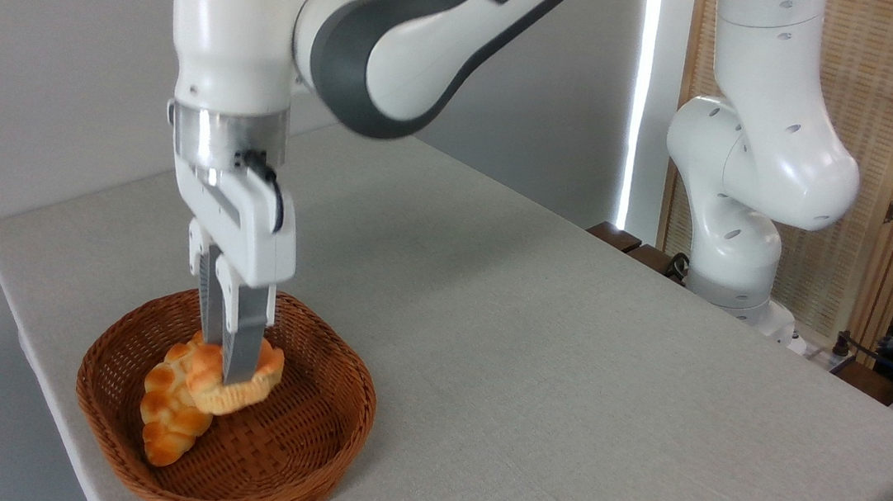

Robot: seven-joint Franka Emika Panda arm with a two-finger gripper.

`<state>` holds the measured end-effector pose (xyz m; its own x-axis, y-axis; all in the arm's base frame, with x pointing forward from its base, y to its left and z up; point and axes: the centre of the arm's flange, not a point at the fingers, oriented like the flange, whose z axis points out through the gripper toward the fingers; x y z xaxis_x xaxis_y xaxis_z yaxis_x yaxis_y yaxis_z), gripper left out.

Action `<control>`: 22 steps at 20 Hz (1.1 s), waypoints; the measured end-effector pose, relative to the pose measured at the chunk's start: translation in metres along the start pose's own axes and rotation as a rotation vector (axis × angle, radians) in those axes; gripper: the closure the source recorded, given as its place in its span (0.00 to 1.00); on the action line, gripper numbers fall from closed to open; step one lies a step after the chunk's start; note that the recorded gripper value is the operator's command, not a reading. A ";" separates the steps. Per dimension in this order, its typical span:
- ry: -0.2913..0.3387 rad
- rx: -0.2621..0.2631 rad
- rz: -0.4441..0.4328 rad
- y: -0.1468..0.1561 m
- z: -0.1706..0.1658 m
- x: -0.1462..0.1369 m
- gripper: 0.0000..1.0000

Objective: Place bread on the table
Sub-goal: 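Lift the bun out of the basket and carry it beside the basket, then lower the bun onto the table and open the gripper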

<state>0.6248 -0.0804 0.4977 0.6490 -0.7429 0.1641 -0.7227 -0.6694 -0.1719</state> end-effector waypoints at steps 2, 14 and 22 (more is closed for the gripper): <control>0.020 0.004 -0.013 -0.001 -0.019 -0.003 0.48; -0.161 -0.199 -0.031 0.048 -0.048 -0.056 0.48; -0.235 -0.278 -0.018 0.104 -0.014 -0.066 0.00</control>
<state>0.5032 -0.1005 0.4821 0.6758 -0.7339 -0.0689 -0.7266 -0.6790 0.1053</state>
